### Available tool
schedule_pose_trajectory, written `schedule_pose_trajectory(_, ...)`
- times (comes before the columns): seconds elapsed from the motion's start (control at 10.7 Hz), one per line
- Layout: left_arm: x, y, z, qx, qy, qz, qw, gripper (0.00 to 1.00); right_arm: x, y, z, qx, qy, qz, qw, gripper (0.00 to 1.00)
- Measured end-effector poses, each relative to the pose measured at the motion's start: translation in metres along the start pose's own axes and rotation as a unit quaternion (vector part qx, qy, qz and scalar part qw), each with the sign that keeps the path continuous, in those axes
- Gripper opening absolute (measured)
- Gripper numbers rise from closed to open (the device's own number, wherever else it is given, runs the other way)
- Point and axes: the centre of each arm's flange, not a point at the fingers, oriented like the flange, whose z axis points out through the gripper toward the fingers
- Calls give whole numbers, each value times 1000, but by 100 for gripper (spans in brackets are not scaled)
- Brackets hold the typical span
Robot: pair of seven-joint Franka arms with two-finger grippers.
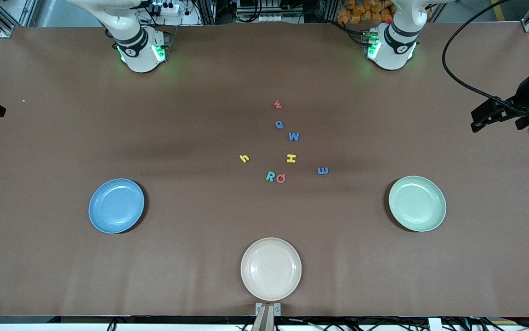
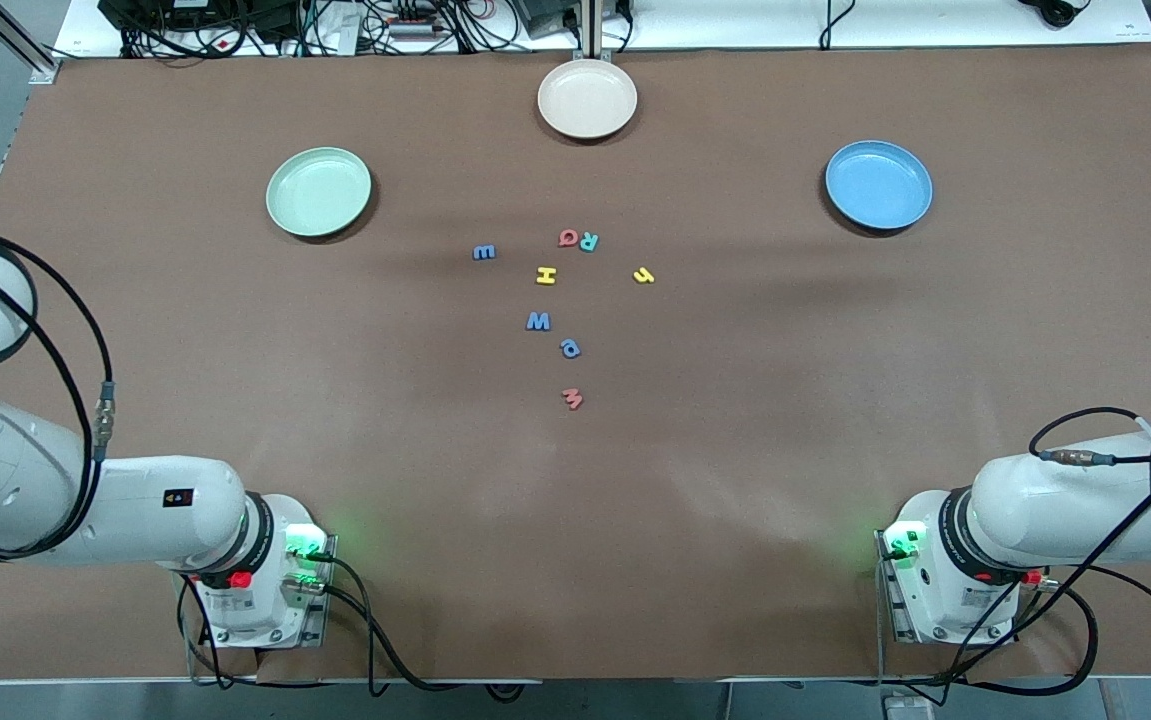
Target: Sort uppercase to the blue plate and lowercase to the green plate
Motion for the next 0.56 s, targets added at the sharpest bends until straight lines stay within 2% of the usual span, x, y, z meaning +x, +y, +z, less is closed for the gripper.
schedule_pose_trajectory(0.56, 0, 5, 4, 0, -4, 8, 1000, 100, 0, 0, 1, 0, -1, 0, 1000, 100)
